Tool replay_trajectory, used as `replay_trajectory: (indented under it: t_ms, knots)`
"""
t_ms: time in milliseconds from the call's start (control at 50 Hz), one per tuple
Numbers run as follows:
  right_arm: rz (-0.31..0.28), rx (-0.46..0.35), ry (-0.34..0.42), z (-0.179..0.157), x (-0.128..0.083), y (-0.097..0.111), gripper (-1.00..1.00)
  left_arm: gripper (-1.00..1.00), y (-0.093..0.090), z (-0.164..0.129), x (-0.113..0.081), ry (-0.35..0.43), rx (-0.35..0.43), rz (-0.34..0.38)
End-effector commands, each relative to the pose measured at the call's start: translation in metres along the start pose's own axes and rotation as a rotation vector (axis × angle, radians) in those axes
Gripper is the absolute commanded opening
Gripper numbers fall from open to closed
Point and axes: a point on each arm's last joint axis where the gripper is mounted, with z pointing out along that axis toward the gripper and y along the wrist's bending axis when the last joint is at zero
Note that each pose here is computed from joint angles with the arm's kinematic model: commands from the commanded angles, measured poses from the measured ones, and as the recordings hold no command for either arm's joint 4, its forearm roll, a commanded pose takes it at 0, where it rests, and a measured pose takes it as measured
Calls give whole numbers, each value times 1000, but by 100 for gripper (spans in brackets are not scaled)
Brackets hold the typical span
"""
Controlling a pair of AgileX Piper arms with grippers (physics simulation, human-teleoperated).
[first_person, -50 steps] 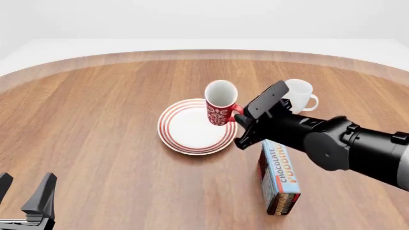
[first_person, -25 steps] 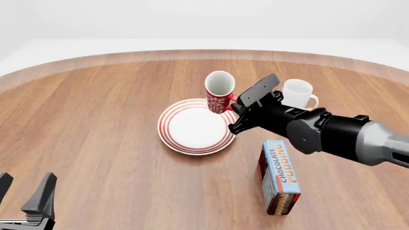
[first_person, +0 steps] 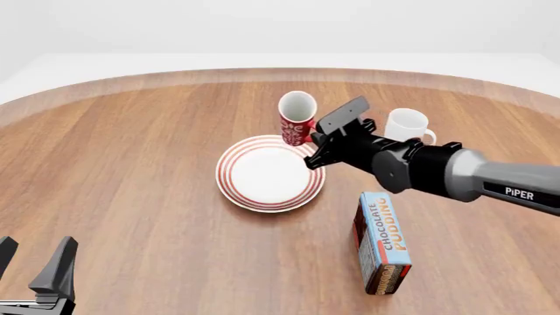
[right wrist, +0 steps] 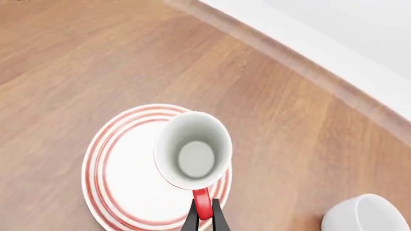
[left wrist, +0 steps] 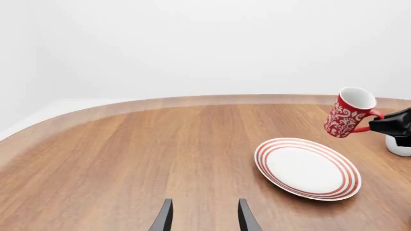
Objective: Pick up the red mug and put it on the plate
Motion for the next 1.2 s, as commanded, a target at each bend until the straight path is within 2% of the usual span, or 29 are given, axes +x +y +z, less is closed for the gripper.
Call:
replay_trajectory:
  t_ms: [20,460,900,1200]
  knots:
    - [31,-1,2,17,2,1,-100,100,0,0,0,0,0,0]
    - [62,-11,13,38,10,6,-100,100,0,0,0,0,0,0]
    - [76,-42,48,63,30,23,-100,100,0,0,0,0,0,0]
    - [72,-49,53,75,35,28,-100,100,0,0,0,0,0,0]
